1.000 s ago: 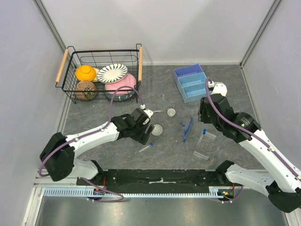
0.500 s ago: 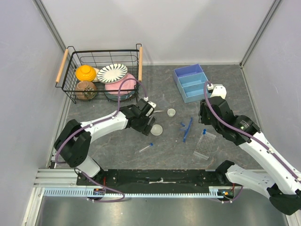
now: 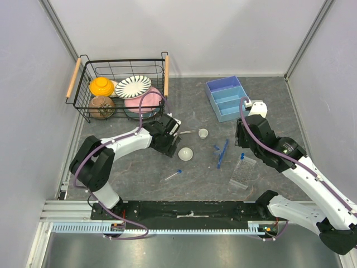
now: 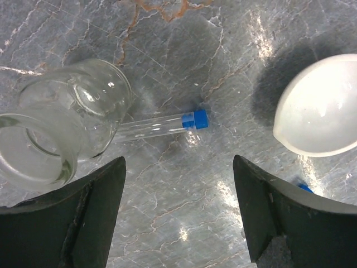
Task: Organize the chemistry lab equipment
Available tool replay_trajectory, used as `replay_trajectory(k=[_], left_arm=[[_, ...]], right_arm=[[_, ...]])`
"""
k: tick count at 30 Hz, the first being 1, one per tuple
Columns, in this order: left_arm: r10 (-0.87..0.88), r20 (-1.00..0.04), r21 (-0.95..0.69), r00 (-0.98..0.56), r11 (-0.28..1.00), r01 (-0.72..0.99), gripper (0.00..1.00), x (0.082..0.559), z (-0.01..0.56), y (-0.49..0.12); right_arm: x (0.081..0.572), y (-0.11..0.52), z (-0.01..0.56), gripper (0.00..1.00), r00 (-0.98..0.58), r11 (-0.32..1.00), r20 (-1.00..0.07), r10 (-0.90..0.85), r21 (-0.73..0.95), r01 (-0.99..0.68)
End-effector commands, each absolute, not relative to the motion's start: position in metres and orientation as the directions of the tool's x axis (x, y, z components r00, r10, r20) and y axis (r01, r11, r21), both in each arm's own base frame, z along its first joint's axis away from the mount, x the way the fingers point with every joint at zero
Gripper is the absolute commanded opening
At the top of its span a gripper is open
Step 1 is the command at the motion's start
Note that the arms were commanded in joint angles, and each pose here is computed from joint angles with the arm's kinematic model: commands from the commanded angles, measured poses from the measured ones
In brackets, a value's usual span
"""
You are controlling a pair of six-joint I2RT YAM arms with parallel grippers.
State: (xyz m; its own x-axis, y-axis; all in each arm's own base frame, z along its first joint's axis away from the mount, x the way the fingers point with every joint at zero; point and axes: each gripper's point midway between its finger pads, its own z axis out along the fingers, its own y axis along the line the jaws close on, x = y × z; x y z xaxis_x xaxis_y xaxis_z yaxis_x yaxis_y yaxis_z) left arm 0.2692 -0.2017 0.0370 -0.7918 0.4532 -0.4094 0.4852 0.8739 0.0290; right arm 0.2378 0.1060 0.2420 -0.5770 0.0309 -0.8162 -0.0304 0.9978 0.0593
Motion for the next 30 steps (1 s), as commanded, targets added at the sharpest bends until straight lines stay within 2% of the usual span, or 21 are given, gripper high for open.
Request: replay_trajectory(k=[1,6,17,27,30], left_arm=[[0.467,-0.468,0.029,-0.750,0.857,0.515,0.84,0.290,0.045,-0.214],[0.469,-0.465,0.027,-0.751,0.855,0.518,0.84,0.294,0.042,-0.218],[0.396,-0.536,0.013,-0.745,0.887,0.462,0.83,0.302,0.075,-0.220],[0.440,-0.440,0.032,-0.783,0.879,0.476,0.84,0.293,0.034,-0.206],[0.443,-0.440,0.023,-0.781,0.875,0.483,0.85,0.295,0.030,-0.208]], right_arm=[[0.245,0.105,0.248,0.48,-0.542,0.998,-0.839,0.042,0.060,-0.016],[0.245,0.106,0.248,0.48,-0.543,0.998,-0.839,0.045,0.064,-0.016],[0.245,0.114,0.245,0.48,-0.557,0.996,-0.830,0.036,0.074,-0.046],[0.241,0.112,0.246,0.47,-0.550,0.995,-0.834,0.046,0.089,-0.051],[0.240,0.111,0.246,0.47,-0.548,0.995,-0.835,0.049,0.091,-0.049]])
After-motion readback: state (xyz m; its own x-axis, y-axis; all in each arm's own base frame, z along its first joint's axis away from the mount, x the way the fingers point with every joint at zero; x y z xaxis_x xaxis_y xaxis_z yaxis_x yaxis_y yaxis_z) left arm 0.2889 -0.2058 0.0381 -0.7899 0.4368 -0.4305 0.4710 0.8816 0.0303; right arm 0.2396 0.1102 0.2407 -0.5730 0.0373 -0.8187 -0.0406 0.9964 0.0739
